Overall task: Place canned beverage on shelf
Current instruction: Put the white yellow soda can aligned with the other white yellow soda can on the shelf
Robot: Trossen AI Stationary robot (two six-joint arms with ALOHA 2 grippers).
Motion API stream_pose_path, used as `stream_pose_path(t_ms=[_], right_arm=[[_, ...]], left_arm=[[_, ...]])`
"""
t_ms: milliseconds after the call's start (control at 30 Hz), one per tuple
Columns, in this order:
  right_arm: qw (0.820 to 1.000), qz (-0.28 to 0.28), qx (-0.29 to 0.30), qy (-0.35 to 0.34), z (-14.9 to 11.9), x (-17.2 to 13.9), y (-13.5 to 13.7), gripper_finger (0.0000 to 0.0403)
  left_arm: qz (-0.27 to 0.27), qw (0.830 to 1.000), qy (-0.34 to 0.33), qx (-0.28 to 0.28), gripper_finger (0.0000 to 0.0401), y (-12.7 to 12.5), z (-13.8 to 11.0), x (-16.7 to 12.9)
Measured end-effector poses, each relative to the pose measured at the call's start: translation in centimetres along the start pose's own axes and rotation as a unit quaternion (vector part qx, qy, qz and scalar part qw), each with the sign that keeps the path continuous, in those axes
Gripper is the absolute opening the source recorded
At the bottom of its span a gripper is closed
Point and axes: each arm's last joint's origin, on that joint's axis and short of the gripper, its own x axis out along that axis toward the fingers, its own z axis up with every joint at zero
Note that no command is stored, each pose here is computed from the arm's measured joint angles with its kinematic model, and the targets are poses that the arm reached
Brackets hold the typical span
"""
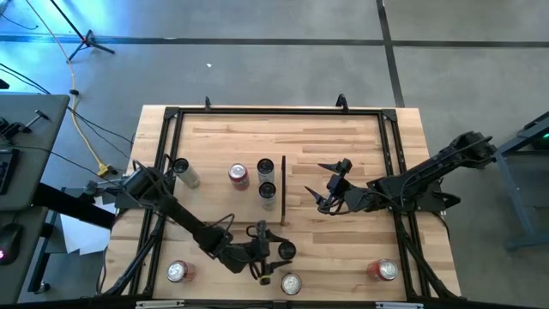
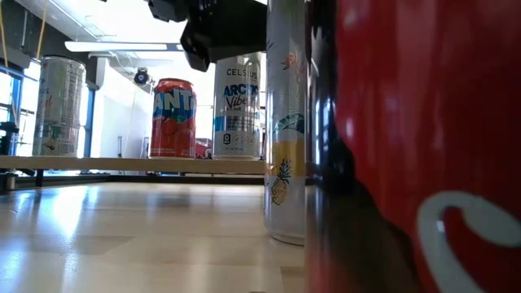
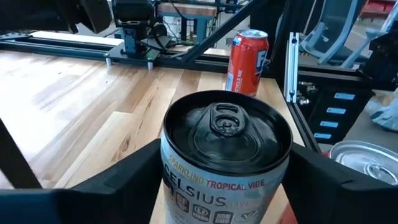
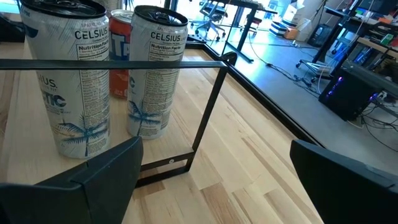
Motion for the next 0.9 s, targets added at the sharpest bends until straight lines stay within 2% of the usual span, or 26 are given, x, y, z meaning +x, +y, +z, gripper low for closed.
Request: stream_pose_path(t_ms=[233,433,900], right_arm=[[1.0,0.0,-0.001,0.001,0.0,0.0,0.0,0.0393],[1.0,0.0,-0.003,0.002,-0.1,0.0,0.0,0.0393],[1.0,0.0,-0.003,0.002,-0.1,0.0,0.0,0.0393]], left_arm=[[-0.011,1.0,0.002,0.012,0.0262,-0.5,1.7,-1.6],[0.006,1.0,0.009,0.016,0.0261,-0.5,2.5,-2.6],[0.015,0.999,0.048,-0.011,0.0261,-0.3,1.6,-2.8]])
